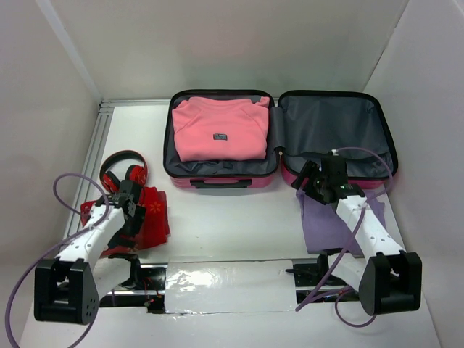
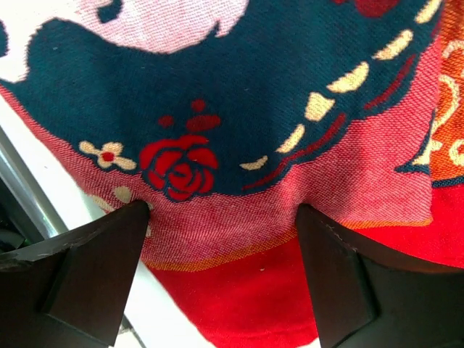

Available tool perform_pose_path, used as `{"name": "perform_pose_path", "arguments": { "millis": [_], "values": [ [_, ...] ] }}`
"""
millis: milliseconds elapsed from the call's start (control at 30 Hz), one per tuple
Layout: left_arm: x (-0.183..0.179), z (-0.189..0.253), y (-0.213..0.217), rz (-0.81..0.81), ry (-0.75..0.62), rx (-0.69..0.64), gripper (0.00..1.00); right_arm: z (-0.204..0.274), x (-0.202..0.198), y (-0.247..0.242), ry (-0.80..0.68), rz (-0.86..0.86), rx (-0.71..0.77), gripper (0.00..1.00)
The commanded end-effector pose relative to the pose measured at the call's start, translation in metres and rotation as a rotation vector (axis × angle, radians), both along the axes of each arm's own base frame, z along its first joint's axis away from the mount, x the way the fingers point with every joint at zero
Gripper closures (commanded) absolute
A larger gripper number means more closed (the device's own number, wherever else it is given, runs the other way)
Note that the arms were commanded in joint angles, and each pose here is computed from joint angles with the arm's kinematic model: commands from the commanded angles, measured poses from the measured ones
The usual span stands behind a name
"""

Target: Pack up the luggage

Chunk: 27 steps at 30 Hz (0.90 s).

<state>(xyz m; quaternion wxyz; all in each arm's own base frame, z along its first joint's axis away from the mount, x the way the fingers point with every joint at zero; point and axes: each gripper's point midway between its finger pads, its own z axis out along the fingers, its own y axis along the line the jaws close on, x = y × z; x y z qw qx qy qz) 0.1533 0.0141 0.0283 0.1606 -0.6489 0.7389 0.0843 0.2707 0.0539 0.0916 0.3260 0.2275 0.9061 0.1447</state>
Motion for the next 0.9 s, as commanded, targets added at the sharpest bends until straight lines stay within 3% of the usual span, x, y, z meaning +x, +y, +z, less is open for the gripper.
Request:
{"name": "perform_pose_path", "arguments": {
  "millis": [0, 200, 333, 633, 867],
  "values": [
    [0.013, -0.01, -0.014, -0.022, -0.018, -0.039, 0.05, 0.026, 0.023, 0.003, -0.083, 0.023, -0.01, 0.15],
    [0.016, -0.031, -0.05, -0.217, 0.079, -0.059, 0.08, 0.023, 0.023, 0.003, -0.072, 0.023, -0.01, 0.15],
    [-0.004, -0.038, -0.083, -0.366, 0.225, -0.021, 0.09, 0.018, 0.019, 0.003, -0.051, 0.016, -0.005, 0.15],
    [-0.016, -0.031, -0.178, -0.694, 0.215, -0.152, 0.13, 0.027, 0.017, 0.003, -0.059, 0.009, 0.002, 0.14],
    [-0.021, -0.024, -0.265, -0.741, 0.17, -0.313, 0.11, 0.028, 0.014, 0.012, -0.054, 0.084, 0.02, 0.12]
  ]
}}
